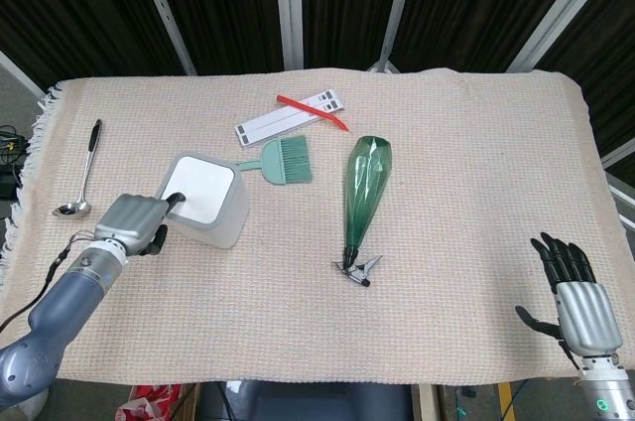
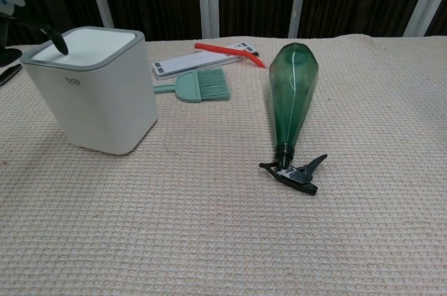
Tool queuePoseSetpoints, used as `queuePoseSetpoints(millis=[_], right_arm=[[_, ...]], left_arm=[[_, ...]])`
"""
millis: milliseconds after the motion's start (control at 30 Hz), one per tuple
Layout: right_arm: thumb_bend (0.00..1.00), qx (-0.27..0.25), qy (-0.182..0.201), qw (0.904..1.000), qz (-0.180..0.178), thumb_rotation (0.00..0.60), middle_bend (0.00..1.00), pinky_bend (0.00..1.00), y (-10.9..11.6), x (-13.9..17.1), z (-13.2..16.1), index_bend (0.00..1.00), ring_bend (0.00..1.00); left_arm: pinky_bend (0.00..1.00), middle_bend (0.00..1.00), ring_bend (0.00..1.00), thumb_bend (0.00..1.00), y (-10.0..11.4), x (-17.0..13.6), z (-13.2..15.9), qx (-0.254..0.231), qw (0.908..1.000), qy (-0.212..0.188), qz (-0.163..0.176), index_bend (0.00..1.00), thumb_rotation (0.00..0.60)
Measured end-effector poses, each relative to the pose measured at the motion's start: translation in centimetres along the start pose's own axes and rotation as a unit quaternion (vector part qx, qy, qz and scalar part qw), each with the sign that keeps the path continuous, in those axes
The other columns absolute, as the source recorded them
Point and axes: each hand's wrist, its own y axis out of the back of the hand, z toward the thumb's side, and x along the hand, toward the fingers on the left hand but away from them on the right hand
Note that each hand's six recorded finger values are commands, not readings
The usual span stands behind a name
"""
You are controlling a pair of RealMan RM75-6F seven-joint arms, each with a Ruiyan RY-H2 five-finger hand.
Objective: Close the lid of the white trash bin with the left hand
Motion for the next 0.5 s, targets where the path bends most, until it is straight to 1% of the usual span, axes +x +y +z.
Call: queuePoseSetpoints(millis=[133, 267, 400, 500], right_arm=[[0.21, 0.000, 0.002, 1.0000, 0.000, 0.600, 0.00, 0.00, 0.0, 0.0, 0.0, 0.00, 0.00], [0.21, -0.002, 0.001, 1.0000, 0.000, 0.600, 0.00, 0.00, 0.0, 0.0, 0.0, 0.00, 0.00], [0.21, -0.002, 0.002, 1.0000, 0.000, 0.600, 0.00, 0.00, 0.0, 0.0, 0.1, 0.00, 0.00], [0.21, -0.002, 0.002, 1.0000, 0.000, 0.600, 0.00, 0.00, 0.0, 0.0, 0.2, 0.00, 0.00]], left_arm=[[1.00, 1.00, 0.92, 0.70, -0.5, 0.3, 0.1, 0.003, 1.0000, -0.001, -0.004, 0.16, 0.600], [1.00, 1.00, 0.92, 0.69, -0.3, 0.3, 0.4, 0.000, 1.0000, -0.004, 0.004, 0.15, 0.600], [1.00, 1.00, 0.92, 0.69, 0.8, -0.1, 0.7, -0.011, 0.9996, -0.010, 0.023, 0.15, 0.600], [1.00, 1.00, 0.92, 0.69, 2.1, -0.6, 0.7, -0.024, 0.9986, -0.014, 0.044, 0.14, 0.600]])
